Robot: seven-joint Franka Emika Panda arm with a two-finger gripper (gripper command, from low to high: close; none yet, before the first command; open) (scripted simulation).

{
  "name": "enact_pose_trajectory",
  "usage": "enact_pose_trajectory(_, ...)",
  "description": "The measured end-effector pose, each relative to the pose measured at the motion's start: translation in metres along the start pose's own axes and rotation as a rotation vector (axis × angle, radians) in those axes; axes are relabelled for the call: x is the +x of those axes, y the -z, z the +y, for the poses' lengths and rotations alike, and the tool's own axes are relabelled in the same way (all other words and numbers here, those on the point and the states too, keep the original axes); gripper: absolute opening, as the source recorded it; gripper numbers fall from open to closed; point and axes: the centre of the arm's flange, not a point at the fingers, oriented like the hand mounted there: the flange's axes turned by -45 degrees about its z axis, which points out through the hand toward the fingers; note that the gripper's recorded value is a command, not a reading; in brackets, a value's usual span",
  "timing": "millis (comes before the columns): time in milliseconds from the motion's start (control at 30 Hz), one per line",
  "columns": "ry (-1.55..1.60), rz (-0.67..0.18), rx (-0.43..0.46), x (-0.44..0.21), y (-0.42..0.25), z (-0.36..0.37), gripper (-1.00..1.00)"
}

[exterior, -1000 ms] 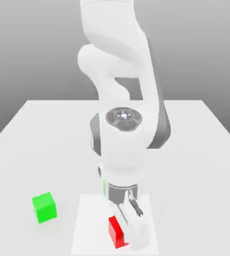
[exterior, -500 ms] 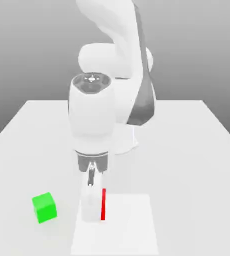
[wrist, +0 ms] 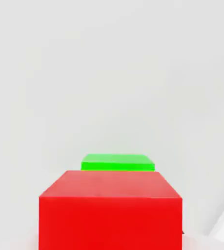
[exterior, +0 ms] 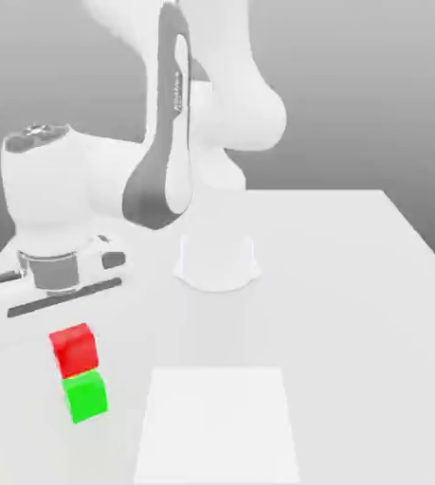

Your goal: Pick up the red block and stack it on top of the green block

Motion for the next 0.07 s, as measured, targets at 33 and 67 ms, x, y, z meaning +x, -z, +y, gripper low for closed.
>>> enact_pose_trajectory(33,0.000,0.000,0.000,0.0000,0.0000,0.0000,1.00)
enact_pose_trajectory(67,0.000,0.000,0.000,0.0000,0.0000,0.0000,1.00)
